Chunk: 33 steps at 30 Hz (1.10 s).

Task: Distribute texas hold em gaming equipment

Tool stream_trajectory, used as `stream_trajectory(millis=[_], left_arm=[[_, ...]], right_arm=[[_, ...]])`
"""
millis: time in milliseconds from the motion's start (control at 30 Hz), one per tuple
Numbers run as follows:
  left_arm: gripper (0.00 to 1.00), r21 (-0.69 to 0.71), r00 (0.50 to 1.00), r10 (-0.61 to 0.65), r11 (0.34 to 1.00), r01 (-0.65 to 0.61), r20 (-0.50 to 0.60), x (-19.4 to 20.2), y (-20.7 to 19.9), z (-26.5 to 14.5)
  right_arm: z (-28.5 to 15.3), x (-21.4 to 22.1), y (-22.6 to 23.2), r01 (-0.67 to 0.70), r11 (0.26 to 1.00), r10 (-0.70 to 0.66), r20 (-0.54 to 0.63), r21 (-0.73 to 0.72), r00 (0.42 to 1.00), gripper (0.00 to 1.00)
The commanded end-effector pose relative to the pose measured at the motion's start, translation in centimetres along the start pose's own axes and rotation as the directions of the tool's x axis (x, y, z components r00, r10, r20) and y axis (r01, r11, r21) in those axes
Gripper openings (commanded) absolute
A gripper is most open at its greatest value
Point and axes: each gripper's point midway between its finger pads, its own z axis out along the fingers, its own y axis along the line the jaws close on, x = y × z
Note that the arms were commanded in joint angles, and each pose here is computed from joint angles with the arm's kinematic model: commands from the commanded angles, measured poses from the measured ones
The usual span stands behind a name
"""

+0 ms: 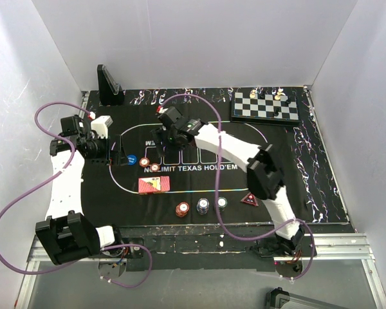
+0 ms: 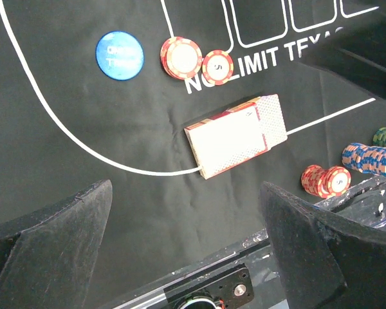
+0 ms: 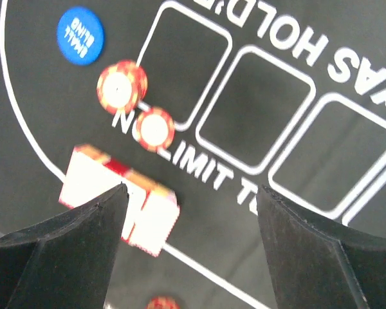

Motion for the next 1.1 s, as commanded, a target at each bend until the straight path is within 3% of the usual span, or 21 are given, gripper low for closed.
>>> stream_trajectory(millis=[0,200,400,900,1067], left_arm=[[1.00,-0.018,0.997,0.044,0.999,-0.043,0.059,-1.3,-0.7,-2.0],[1.00,-0.048,0.997,0.051,0.998,-0.049,0.058,-1.0,-0.5,-2.6],[1.00,-0.039,0.996,0.050,0.998,-0.048,0.078,-1.3,-1.2,-3.4],[1.00,-0.015,0.995,0.043,0.999,-0.042,0.088,-1.6,-1.9,-3.9],[1.00,-0.015,0.995,0.044,0.999,-0.043,0.085,-1.6,-1.8,-3.6]], right_arm=[[-6.0,2.2,2.9,0.098,0.994,-0.097,0.050,-0.037,0.994,0.88],[-8.4,11.2,4.7,0.185,0.982,-0.186,-0.061,-0.024,0.981,0.89],[-8.2,16.7,3.9,0.171,0.985,-0.168,-0.153,0.008,0.974,0.91],[-7.4,20.0,4.6,0.188,0.982,-0.189,-0.208,-0.024,0.960,0.93],[-7.2,21.1,4.4,0.189,0.982,-0.186,-0.233,-0.012,0.955,0.89]])
